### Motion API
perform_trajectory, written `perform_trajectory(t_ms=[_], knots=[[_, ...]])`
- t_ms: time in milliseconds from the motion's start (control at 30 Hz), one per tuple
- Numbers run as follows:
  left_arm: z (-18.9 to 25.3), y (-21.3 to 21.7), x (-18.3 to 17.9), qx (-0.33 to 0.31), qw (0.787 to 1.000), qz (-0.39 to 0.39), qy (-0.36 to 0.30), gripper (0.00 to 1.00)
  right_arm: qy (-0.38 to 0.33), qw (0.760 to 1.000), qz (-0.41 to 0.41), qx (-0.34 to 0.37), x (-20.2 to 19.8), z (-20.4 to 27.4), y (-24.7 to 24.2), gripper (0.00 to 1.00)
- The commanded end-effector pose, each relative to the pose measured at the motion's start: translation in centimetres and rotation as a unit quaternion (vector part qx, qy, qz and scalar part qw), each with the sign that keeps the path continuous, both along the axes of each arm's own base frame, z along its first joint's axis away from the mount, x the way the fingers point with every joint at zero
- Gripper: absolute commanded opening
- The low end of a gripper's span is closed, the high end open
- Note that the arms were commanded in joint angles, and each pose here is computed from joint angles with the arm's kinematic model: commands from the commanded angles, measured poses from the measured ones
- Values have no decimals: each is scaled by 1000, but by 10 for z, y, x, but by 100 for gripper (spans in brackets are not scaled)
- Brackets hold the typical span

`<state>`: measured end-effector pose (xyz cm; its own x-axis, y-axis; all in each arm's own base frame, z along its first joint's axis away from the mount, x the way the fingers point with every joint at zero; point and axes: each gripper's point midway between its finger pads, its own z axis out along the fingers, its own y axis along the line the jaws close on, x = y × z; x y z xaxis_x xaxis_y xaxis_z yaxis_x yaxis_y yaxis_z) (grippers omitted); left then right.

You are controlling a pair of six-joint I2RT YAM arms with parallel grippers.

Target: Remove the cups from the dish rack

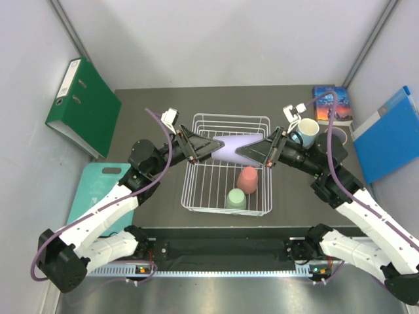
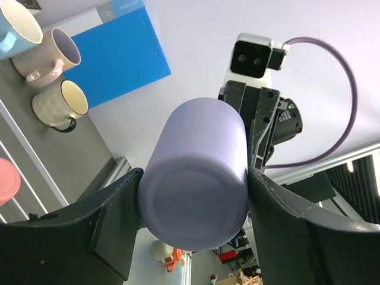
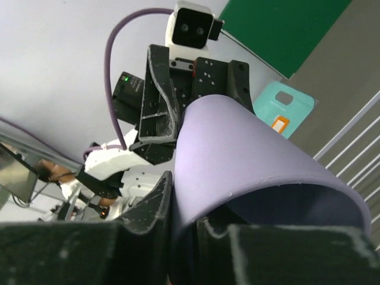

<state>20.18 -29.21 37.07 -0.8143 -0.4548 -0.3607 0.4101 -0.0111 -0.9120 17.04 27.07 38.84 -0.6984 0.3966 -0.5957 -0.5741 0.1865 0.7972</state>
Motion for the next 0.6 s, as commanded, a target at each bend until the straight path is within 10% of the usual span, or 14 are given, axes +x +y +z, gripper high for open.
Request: perform_trajectory(t_ms=[0,100,133,567], knots=[[-1,1,-3,34,999,8,-37,24,-74,995,-64,-4,10,39,-14,0],[-18,12,15,104,992,72,-15,92,-98,985,-136,-42,22,47,-37,0],[-23,17,22,124,988,97,-6,99,-106,977,-178,-46,31,62,-48,0],[-95,80,55,314,905,263,116,99,10,844,-389,-370,187,4,-95,0]])
